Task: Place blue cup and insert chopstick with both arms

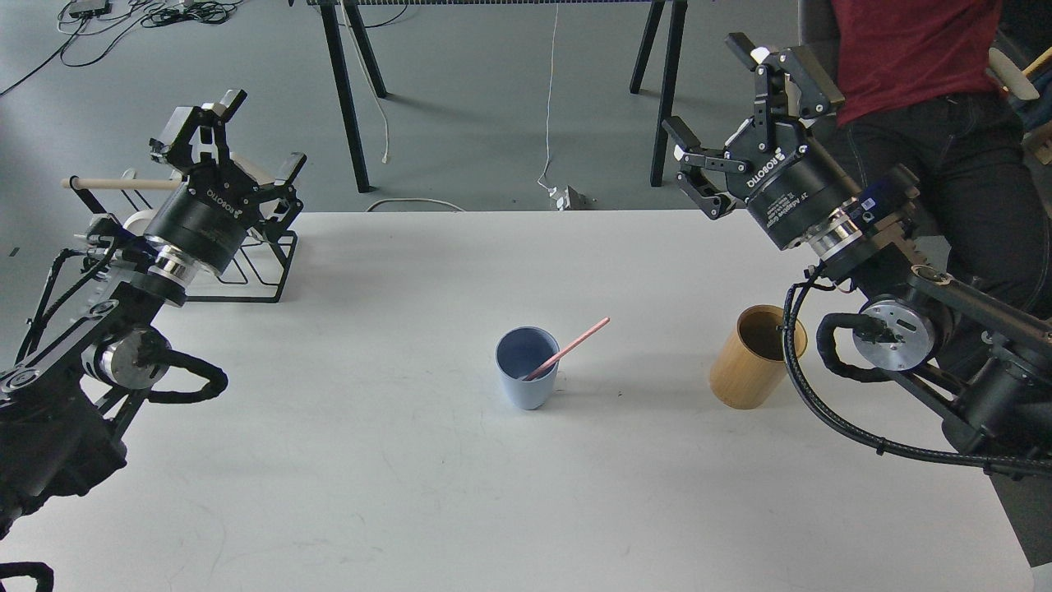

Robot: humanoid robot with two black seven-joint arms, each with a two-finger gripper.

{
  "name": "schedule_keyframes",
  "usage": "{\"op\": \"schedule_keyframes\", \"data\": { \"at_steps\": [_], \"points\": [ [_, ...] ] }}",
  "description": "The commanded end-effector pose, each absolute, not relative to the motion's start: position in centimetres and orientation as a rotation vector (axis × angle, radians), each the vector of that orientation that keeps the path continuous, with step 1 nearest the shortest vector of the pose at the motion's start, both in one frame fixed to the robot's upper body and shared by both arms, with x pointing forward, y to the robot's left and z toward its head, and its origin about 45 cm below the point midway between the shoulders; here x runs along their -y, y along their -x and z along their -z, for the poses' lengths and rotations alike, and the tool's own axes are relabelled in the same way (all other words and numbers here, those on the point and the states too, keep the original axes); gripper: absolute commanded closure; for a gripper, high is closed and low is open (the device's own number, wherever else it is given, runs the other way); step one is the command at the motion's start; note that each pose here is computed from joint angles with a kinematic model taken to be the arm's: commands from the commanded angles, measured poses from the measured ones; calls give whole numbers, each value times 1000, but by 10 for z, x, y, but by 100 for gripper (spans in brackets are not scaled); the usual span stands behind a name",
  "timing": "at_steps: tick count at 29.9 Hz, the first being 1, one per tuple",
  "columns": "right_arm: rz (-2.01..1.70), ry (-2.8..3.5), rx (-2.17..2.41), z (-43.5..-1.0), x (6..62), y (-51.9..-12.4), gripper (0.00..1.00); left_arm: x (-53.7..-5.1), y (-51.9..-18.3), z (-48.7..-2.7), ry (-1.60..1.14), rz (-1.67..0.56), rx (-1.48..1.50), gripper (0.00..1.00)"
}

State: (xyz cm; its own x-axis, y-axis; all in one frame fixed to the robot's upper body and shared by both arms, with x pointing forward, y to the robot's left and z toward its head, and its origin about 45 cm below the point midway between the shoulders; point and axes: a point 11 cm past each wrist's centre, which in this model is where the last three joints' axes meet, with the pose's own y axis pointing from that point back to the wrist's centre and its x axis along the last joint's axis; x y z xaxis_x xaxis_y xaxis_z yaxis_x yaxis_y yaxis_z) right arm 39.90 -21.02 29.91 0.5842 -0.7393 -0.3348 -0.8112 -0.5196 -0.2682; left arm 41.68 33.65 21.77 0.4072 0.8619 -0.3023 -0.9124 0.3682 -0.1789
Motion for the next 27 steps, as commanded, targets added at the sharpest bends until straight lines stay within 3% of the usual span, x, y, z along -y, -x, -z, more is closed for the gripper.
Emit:
{"op": "schedule_keyframes", "data": {
  "at_steps": [1, 27],
  "points": [
    [-276, 2398, -1232, -298, 201, -399, 3, -339, -417, -218, 338, -1149, -164, 2],
    [-232, 2262, -1539, -292, 228, -402, 1, -345, -416, -219, 352, -1166, -172, 2]
  ]
}}
